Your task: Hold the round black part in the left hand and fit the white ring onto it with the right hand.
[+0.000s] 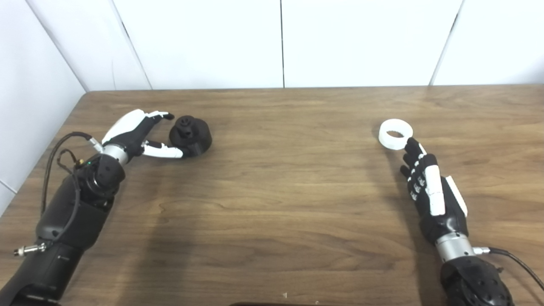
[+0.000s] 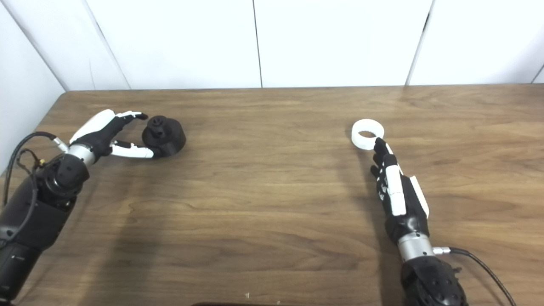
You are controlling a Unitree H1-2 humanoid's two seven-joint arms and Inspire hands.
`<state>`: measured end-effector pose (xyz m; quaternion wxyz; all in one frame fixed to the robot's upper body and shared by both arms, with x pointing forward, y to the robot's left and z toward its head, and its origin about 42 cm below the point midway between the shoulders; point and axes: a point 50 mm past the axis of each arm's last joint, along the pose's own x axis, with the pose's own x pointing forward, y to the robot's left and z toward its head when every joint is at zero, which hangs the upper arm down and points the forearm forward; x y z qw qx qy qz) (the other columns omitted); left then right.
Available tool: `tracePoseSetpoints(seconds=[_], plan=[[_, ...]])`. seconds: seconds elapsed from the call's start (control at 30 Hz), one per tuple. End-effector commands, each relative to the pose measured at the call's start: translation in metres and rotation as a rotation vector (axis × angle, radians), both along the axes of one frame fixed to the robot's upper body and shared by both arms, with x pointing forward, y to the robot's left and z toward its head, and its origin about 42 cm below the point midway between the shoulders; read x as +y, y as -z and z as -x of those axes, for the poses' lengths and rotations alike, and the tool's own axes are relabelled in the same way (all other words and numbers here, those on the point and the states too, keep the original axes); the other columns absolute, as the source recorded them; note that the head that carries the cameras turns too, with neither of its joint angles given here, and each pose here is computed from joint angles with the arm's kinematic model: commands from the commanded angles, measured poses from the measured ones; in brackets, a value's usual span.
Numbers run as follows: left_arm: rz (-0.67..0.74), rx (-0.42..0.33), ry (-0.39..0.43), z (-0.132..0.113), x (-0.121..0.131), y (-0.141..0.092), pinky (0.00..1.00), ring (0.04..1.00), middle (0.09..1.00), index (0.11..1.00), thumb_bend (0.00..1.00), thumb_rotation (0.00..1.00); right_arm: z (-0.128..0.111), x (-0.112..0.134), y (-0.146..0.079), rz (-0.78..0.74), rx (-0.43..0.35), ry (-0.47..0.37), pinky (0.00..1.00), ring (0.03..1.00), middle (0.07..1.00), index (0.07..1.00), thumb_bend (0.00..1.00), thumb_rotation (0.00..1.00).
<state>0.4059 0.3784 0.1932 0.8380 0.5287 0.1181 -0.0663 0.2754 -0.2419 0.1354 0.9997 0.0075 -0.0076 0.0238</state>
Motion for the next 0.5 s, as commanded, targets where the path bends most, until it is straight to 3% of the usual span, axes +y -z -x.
tracePoseSetpoints(seconds=[0.0, 0.47], plan=[[-0.043, -0.091, 0.010, -0.0152, 0.0089, -0.0354, 0.90, 1.000, 0.972, 0.871, 0.89, 0.41, -0.0001, 0.0025, -0.0122, -0.006, -0.070, 0.000, 1.00, 1.000, 0.990, 0.965, 0.64, 1.00], [-0.034, -0.066, 0.037, -0.0174, 0.0005, -0.0278, 0.92, 1.000, 0.972, 0.873, 0.89, 0.43, 0.0019, -0.0003, -0.0125, 0.003, -0.070, 0.006, 1.00, 1.000, 0.991, 0.970, 0.65, 1.00]])
